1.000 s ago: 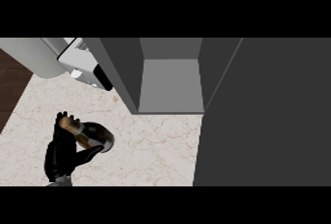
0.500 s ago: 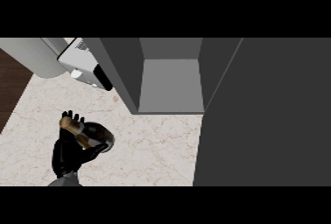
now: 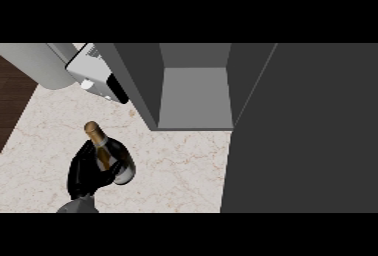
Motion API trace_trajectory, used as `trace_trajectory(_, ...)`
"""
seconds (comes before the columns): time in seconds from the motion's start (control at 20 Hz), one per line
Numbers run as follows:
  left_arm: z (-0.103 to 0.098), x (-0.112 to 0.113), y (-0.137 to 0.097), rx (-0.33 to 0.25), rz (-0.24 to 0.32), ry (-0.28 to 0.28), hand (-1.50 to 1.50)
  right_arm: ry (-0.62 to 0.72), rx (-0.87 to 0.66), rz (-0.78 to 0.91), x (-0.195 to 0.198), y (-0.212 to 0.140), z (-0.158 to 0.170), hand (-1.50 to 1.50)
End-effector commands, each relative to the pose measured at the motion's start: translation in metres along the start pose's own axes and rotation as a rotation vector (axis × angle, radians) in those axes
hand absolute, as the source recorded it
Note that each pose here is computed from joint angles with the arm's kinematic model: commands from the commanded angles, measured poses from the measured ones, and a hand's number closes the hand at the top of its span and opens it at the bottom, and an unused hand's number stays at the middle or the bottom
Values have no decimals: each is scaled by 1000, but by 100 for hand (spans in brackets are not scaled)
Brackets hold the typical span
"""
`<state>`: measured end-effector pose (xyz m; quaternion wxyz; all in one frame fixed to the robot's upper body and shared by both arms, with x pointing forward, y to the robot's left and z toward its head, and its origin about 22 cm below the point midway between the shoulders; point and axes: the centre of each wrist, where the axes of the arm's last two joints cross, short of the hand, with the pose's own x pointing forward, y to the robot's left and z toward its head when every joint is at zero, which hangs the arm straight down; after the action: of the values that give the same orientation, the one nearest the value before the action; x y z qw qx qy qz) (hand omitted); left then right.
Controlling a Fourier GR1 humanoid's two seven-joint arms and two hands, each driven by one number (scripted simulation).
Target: Pick up the wine, place it into the cabinet and close the cabinet
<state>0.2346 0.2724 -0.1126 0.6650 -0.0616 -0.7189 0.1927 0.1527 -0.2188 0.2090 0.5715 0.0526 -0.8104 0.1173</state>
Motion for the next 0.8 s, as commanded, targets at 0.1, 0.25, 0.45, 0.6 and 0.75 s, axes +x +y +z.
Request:
trace_trajectory(0.1,-13,19,18,-126,-155,-17,150,-55,25,-76,8,1,18,-150)
trace_trajectory(0.25,-3,25,29,-241,-202,-22,150,-42,36,-57,9,5,15,-150)
trace_trajectory(0.45,-3,37,32,-249,-228,-86,150,-37,50,-51,23,5,14,-150)
trace_trajectory(0.6,3,37,21,-247,-236,-170,150,-21,38,-48,18,2,20,-150)
trace_trajectory(0.75,10,39,33,-247,-293,-222,150,-40,26,-75,14,5,23,-150)
